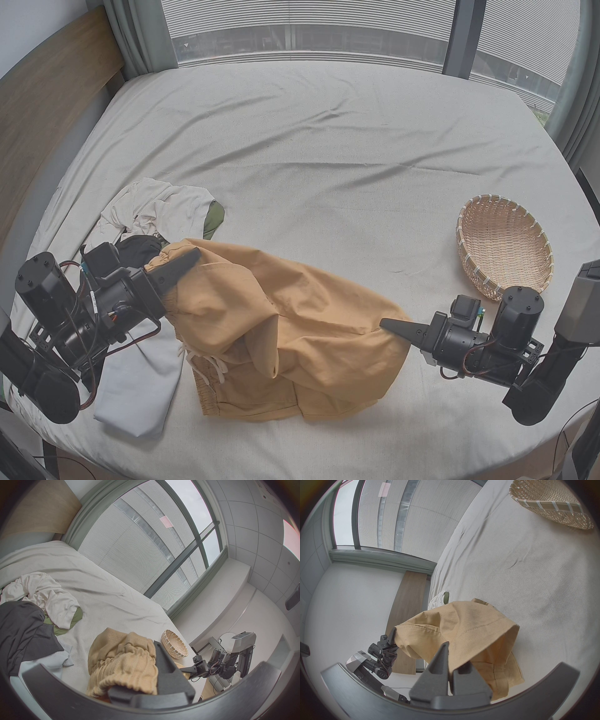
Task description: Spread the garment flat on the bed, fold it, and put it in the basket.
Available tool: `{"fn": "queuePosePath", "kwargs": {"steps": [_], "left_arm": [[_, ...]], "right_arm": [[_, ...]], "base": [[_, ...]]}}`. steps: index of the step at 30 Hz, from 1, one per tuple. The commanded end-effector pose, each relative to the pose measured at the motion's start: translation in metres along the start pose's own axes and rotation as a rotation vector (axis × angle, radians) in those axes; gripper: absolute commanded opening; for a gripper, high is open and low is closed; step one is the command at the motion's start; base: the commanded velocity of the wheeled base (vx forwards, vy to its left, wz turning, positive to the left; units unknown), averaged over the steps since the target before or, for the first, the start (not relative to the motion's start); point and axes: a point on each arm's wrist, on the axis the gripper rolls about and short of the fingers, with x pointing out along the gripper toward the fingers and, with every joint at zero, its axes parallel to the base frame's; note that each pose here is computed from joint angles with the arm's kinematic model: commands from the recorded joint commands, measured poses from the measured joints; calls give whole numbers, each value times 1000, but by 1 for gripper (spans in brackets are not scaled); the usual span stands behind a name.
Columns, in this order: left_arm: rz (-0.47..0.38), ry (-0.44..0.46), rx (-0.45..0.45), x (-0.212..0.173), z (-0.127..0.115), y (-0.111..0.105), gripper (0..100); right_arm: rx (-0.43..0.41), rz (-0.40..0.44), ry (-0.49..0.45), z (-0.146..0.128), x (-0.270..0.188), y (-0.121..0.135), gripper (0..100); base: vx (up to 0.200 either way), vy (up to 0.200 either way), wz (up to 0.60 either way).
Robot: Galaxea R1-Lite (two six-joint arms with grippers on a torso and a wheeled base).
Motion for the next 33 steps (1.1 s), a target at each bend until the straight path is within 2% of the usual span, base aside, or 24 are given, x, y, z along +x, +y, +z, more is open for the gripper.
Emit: {"fn": "queuePosePath", "kwargs": {"steps": [1, 13, 26, 27, 33], "left_arm": [[0, 1, 0, 0, 0, 0, 0], [-3, -5, 1, -4, 1, -3, 0], [-3, -5, 2, -5, 1, -4, 0], [-3, -5, 2, -5, 1, -4, 0], [-5, -6, 3, -5, 2, -4, 0]], "right_arm": [[-4, 8, 43, -5, 4, -4, 100], [-12, 20, 88, -16, 35, -15, 100], [-22, 32, 73, -16, 44, -12, 100], [-26, 28, 65, -16, 44, -12, 0], [-49, 7, 69, -19, 47, -19, 0]], "base": [[0, 0, 0], [0, 0, 0], [0, 0, 0], [0, 0, 0], [0, 0, 0]]}}
